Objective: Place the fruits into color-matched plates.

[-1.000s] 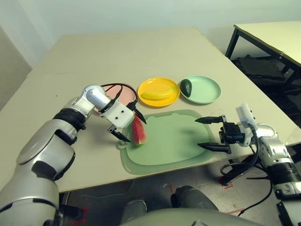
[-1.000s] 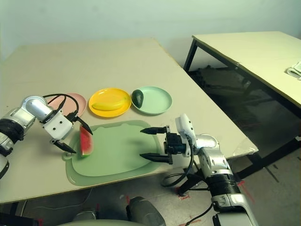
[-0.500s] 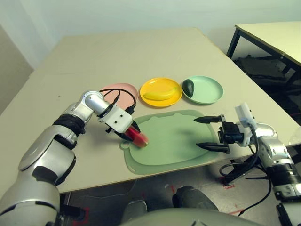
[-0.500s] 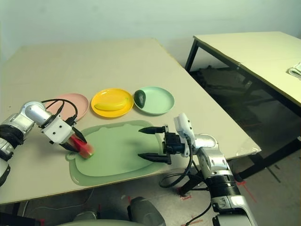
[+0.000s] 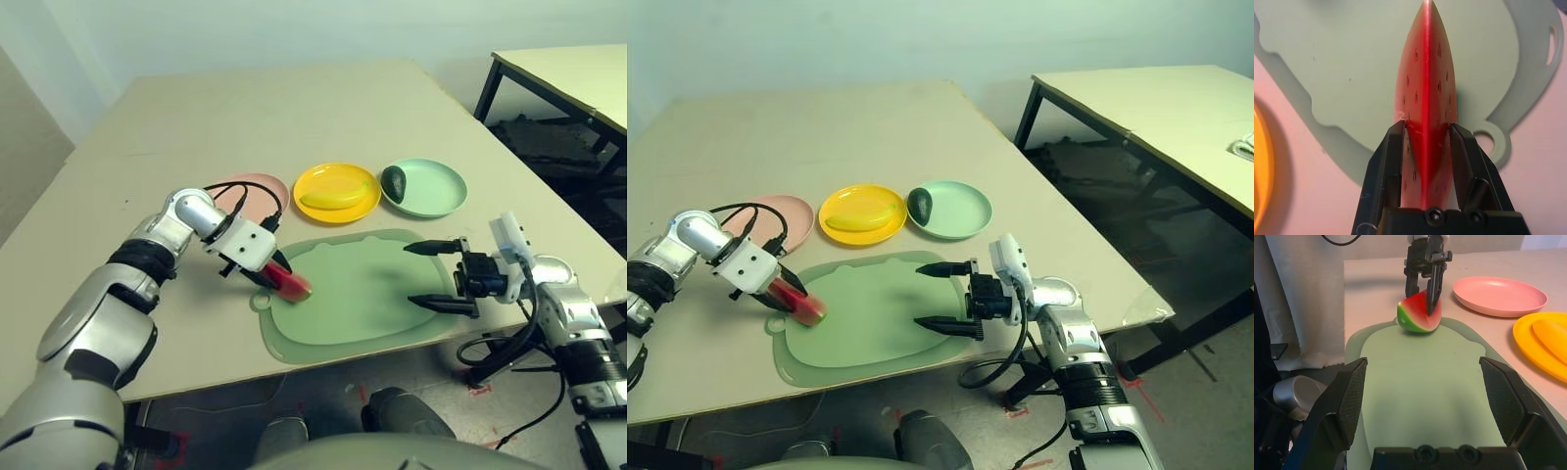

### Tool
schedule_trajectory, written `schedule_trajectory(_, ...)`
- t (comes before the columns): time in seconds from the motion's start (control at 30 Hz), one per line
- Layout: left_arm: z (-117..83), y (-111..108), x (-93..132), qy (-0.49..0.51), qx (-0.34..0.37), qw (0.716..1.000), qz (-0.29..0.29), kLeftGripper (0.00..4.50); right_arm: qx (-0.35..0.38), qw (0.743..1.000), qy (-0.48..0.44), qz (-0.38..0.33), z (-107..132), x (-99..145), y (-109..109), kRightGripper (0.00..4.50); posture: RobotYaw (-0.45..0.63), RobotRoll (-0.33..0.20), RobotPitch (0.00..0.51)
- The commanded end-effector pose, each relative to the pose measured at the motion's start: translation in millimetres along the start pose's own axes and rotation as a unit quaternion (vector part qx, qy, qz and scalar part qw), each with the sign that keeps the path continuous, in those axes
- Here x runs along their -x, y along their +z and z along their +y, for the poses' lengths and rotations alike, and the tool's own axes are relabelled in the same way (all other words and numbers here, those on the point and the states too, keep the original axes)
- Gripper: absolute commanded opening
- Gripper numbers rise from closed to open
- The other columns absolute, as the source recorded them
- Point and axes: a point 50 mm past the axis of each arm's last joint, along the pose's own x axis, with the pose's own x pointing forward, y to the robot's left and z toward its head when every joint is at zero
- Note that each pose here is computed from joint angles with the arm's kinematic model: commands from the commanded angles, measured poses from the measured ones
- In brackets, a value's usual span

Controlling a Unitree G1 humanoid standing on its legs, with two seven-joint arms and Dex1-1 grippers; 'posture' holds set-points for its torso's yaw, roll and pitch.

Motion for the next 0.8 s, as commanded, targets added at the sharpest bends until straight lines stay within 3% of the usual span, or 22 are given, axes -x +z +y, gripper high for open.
schedule_trajectory(0.03,5,5,8,0.009,-0.007,1.0,0.0,1.39,0.009,1.0,-0.003,0.001,-4,-1,3,4.5,-0.21,0.0,0.0)
schedule_trajectory(0.47,16,15,20,0.032,-0.007,0.999,-0.015,1.39,0.009,1.0,-0.001,-0.002,-3,-5,2,4.5,-0.21,0.0,0.0)
schedule_trajectory(0.8,26,7,57,0.091,0.016,0.995,0.037,1.38,0.003,0.999,-0.034,-0.024,-8,-3,4,4.5,-0.2,0.0,0.0)
